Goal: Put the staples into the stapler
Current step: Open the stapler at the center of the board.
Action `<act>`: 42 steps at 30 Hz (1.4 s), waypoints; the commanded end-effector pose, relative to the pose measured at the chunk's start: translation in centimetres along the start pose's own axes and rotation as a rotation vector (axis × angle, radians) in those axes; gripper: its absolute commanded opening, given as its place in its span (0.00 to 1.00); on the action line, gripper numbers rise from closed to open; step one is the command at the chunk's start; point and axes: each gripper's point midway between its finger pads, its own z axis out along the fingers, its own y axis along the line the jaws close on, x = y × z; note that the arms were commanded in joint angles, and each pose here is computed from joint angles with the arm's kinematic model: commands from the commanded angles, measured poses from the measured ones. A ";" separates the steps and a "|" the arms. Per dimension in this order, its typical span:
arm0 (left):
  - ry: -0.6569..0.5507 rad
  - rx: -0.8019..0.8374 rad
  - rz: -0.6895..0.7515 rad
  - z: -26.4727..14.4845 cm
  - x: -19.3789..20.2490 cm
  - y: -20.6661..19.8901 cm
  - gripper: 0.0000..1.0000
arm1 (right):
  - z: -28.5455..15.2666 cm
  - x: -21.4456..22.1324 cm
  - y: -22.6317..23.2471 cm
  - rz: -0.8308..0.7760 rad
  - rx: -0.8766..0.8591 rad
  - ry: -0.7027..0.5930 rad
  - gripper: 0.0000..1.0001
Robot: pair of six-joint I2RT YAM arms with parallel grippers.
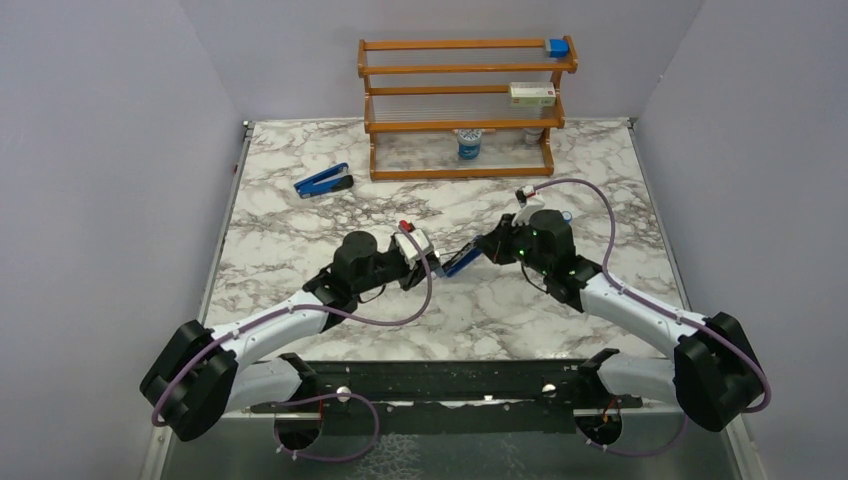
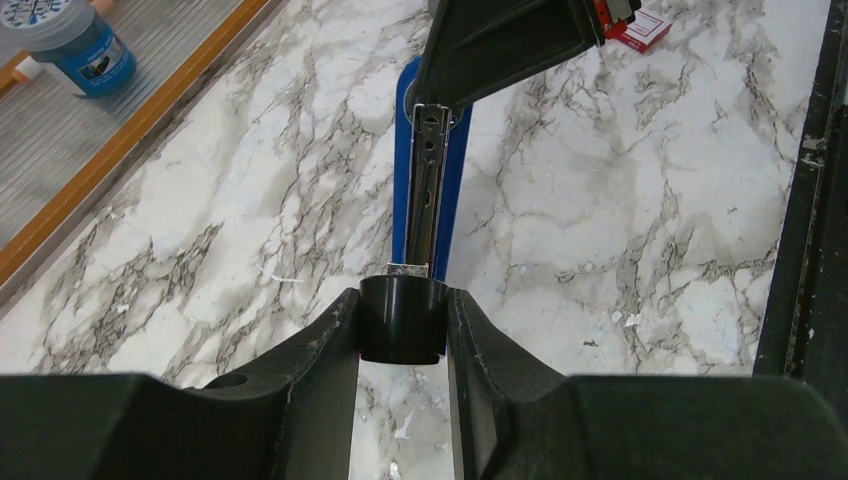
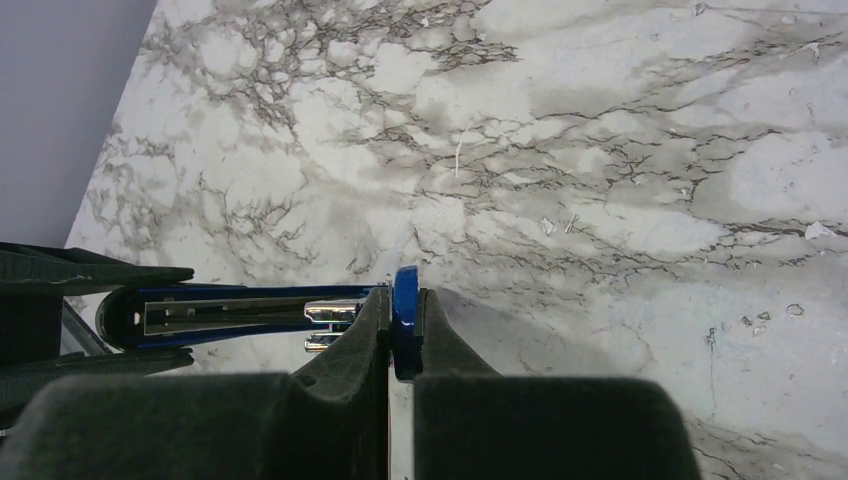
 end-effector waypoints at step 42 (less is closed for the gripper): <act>0.218 -0.691 -0.575 -6.0 13.9 6.0 0.37 | -2.0 -1.0 -1.9 -0.074 0.085 -0.013 0.01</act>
